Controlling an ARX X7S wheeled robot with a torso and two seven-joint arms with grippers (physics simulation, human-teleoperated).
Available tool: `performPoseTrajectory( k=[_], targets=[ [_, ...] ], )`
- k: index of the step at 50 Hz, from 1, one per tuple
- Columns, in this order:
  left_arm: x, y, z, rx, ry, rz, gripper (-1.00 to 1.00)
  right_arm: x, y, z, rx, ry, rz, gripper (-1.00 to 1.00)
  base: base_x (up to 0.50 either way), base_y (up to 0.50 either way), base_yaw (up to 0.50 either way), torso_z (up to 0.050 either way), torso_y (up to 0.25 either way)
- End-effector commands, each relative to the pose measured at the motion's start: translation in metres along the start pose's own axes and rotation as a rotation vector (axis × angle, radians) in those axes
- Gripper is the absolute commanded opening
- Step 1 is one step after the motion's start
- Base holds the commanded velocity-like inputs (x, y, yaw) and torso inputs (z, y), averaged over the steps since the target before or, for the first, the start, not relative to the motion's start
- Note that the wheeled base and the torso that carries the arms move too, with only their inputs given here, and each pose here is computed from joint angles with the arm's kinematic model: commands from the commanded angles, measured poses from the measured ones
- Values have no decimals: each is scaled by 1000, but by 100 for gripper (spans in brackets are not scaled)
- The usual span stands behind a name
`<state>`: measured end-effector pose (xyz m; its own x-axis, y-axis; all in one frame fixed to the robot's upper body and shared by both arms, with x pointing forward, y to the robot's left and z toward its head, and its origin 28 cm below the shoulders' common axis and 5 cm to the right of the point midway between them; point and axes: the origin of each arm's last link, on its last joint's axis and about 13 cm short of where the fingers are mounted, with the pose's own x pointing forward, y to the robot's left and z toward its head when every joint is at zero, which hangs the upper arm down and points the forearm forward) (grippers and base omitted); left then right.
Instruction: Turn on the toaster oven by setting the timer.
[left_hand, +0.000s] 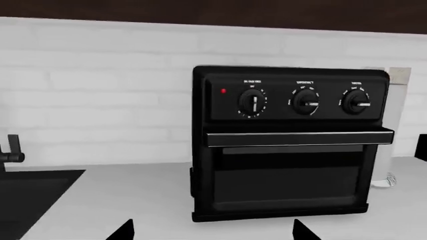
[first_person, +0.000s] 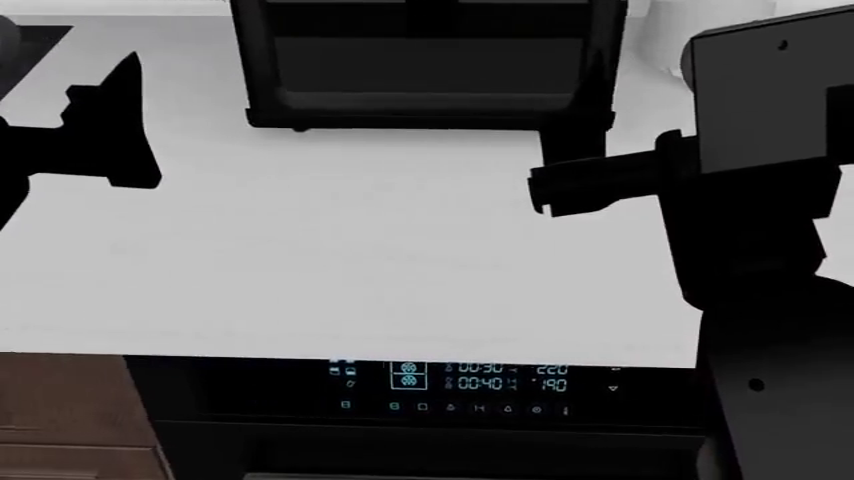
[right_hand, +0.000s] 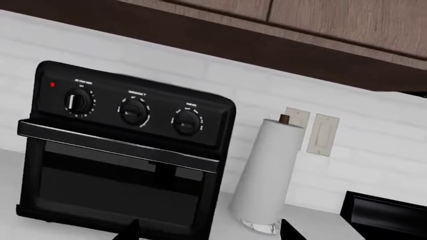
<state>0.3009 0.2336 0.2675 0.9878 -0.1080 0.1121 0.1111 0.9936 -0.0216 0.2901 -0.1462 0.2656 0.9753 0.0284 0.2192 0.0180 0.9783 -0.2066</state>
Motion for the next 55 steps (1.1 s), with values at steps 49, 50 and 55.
performPoseTrajectory(
  k=[49, 50, 55],
  targets=[
    [-1, -4, 1, 24, -5, -19, 100, -2, -2, -5, 32, -2, -21, 100, 0, 359, 0, 0, 0],
    [-1, -4, 1, 23, -5, -19, 100, -2, -2, -5, 32, -2, -20, 100, 0, 0, 0, 0, 0],
    [-1, -3, 2, 22, -6, -17, 100, -1, -1, -5, 29, -3, -18, 100, 189, 0, 0, 0, 0]
  ],
)
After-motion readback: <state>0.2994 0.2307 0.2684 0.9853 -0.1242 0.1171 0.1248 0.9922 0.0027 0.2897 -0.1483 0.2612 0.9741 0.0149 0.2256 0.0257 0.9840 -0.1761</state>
